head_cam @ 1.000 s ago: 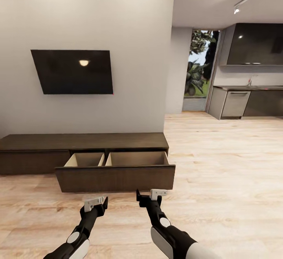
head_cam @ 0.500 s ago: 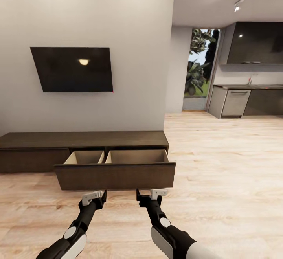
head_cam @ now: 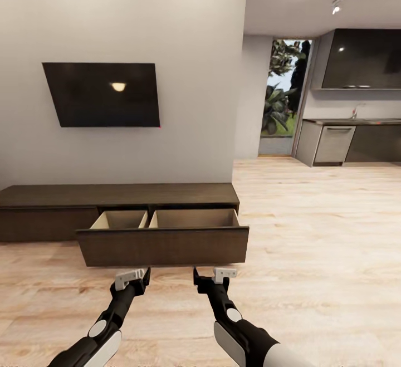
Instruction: Place each of the two pumpkins and all three candles from the living room inside a cabinet in the living room (use any cabinet), then make sure every cabinet is closed, and position the cauldron so it is next to a table in the living room.
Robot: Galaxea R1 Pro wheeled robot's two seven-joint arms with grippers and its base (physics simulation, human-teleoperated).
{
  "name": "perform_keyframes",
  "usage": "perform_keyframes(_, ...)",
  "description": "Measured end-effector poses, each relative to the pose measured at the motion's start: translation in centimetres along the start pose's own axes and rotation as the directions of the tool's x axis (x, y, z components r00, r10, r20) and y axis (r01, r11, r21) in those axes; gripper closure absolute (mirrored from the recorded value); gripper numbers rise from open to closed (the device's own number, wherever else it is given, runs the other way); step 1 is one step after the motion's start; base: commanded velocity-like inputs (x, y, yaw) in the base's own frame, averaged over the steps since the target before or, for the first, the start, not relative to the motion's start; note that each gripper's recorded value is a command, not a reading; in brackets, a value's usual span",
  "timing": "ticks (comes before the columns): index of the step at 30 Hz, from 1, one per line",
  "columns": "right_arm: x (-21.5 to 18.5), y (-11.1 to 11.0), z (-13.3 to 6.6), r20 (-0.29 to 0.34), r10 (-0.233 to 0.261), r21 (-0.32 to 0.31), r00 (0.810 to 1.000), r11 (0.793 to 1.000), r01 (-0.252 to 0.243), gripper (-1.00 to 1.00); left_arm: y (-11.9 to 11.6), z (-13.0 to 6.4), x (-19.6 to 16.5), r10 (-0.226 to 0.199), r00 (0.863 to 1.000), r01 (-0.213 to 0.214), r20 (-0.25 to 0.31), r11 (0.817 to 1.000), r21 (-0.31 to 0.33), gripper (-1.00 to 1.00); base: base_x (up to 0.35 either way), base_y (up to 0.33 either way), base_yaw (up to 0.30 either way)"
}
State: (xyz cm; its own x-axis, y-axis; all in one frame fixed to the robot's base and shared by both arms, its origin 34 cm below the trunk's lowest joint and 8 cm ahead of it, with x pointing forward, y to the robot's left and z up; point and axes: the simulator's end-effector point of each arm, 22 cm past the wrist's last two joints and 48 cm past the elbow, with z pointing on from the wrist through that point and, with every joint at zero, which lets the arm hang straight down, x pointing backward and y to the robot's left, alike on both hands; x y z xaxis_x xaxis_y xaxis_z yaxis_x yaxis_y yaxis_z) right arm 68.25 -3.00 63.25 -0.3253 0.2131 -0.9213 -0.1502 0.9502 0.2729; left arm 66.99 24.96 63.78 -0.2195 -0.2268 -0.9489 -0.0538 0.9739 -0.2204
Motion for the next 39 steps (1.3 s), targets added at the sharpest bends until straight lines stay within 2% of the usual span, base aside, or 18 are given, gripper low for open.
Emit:
perform_keyframes(29,5.8,-1.5,0.6,0.007,-0.004,-0.002,1.0,1.0,0.004,-1.0,1.8,0.2,6.3,0.004,1.0,-0.004,-0.004,1.0,-0.008,-1.0,0.0,0.0,0.0)
perform_keyframes(36,7.2,-4.0,0.7,0.012,-0.022,0.019,1.0,1.0,0.022,-1.0,2.3,0.2,7.8,0.008,1.0,-0.009,-0.004,1.0,-0.009,-1.0,0.0,0.0,0.0)
perform_keyframes(39,7.6,-4.8,0.7,0.017,-0.032,0.02,0.999,0.999,0.032,-1.0,3.6,0.2,8.2,0.026,1.0,-0.027,-0.002,0.999,-0.021,-1.0,0.0,0.0,0.0)
